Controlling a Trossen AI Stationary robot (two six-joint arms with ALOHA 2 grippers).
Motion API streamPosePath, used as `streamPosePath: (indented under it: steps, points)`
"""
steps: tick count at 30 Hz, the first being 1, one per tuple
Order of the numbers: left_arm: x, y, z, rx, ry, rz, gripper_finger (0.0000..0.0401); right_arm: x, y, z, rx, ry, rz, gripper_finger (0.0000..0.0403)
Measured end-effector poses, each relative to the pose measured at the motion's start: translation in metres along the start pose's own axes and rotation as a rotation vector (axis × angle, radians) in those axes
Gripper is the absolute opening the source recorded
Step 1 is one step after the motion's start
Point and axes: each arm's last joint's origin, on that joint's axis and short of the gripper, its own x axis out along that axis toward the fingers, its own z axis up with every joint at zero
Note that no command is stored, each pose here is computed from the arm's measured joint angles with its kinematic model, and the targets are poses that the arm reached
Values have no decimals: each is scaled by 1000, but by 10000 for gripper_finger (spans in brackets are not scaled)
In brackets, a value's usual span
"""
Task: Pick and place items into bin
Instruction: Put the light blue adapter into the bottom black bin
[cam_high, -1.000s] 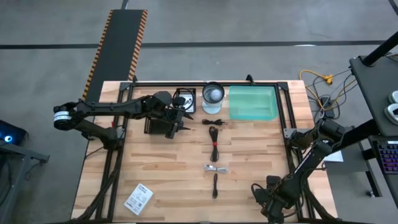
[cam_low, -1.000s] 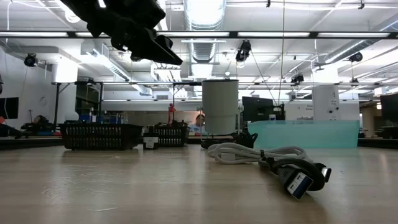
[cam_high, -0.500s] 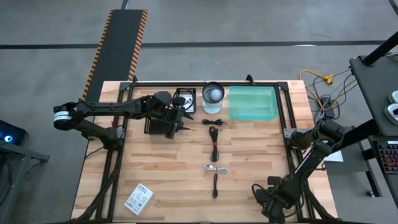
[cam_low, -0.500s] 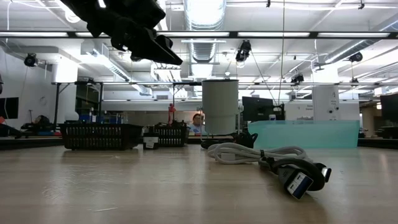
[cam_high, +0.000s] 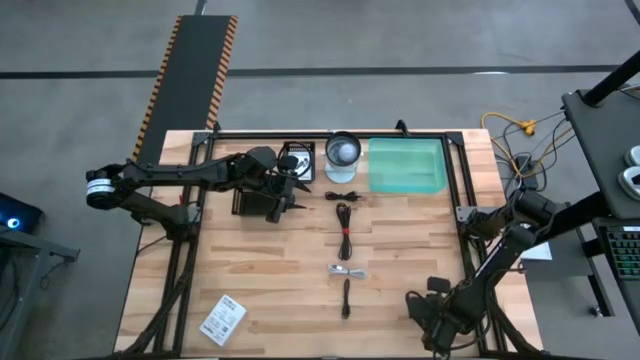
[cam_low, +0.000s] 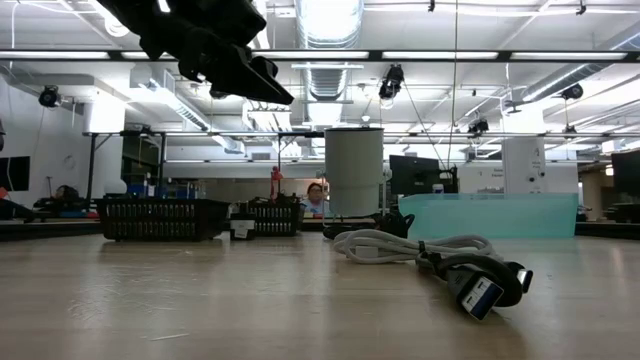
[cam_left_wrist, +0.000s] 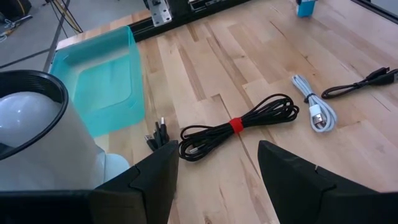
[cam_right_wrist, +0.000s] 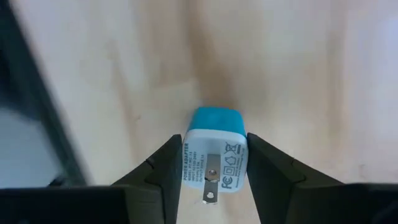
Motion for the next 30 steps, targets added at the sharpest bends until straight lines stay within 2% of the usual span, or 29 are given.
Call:
streamPosePath:
  steps: [3, 9, 14, 17, 22, 25, 30]
  points:
    - [0, 0, 0, 0, 0, 0, 203, -3, -4, 3, -1, -128, -61, 132]
    - [2, 1, 2, 10, -25, 3, 203, -20, -14, 15, 80, -515, -170, 132]
    - [12, 3, 1, 36, -63, 14, 203, -30, -22, 24, 100, -808, -260, 132]
    - [21, 3, 6, 159, -123, 36, 203, -33, -27, 27, 155, -933, -284, 132]
    - [42, -5, 11, 430, -258, 75, 203, -42, -42, 35, 403, -1085, -212, 132]
    - [56, -11, 16, 565, -402, 111, 203, -49, -46, 39, 434, -1200, -219, 132]
    - [79, -20, 18, 664, -569, 144, 203, -64, -50, 39, 444, -1379, -234, 132]
